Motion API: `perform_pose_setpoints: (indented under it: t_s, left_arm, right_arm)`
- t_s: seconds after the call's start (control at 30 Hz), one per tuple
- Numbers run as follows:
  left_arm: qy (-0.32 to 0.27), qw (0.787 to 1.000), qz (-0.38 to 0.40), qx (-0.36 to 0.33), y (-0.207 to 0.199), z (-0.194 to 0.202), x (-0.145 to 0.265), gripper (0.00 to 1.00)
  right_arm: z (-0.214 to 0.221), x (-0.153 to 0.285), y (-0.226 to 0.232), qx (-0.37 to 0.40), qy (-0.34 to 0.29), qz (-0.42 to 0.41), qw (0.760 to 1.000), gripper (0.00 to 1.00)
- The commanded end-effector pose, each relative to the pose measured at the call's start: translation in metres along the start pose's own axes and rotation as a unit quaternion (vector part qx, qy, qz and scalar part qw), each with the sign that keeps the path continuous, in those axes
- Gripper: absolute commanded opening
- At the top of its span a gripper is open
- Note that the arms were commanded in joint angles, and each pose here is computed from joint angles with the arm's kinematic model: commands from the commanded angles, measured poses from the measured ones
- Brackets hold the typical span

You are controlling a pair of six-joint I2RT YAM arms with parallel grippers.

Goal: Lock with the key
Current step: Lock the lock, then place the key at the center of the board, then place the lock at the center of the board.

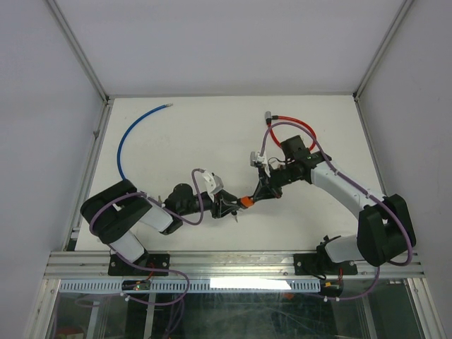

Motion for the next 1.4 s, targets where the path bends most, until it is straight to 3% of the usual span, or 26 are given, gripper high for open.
perform_pose_setpoints:
  t_s: [0.0,0.13,0.2,0.53,0.97,1.13,1.37]
  left_arm:
    - [0.009,1.000,0.028,-0.004,-0.006,-0.002,-0.007,0.33]
    - [0.023,0.998,0.049,-0.012,-0.012,0.001,-0.007,0.18]
    - [0.029,0.997,0.066,-0.025,-0.016,0.003,-0.006,0.00]
    - [0.029,0.997,0.044,-0.051,-0.007,0.001,0.013,0.00]
    - [-0.024,0.999,0.022,-0.037,-0.002,-0.019,0.023,0.00]
    - [-0.090,0.995,-0.023,0.027,0.016,-0.048,0.025,0.00]
    - [-0.113,0.970,-0.032,0.214,0.067,-0.089,0.016,0.00]
  right_arm:
    - [-0.021,0.006,0.005,0.037,-0.040,-0.002,0.999,0.00]
    - [-0.021,0.007,0.005,0.038,-0.040,-0.001,0.998,0.00]
    - [-0.021,0.007,0.004,0.039,-0.039,0.000,0.998,0.00]
    - [-0.021,0.027,-0.001,0.062,-0.035,0.032,0.997,0.00]
    - [-0.030,0.063,-0.015,0.045,-0.075,0.099,0.991,0.00]
    - [-0.034,0.071,-0.032,-0.010,-0.108,0.138,0.985,0.00]
    - [-0.034,0.067,-0.043,-0.069,-0.157,0.133,0.976,0.00]
Point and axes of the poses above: each gripper's point midway between its finger pads, its own x axis back along the fingers, its own y axis along the line the jaws close on, z = x × y, the point moved 1 cm from there along x, back along the fingers, and after that the axes turned 13 degrees about x, right-handed, at the moved point
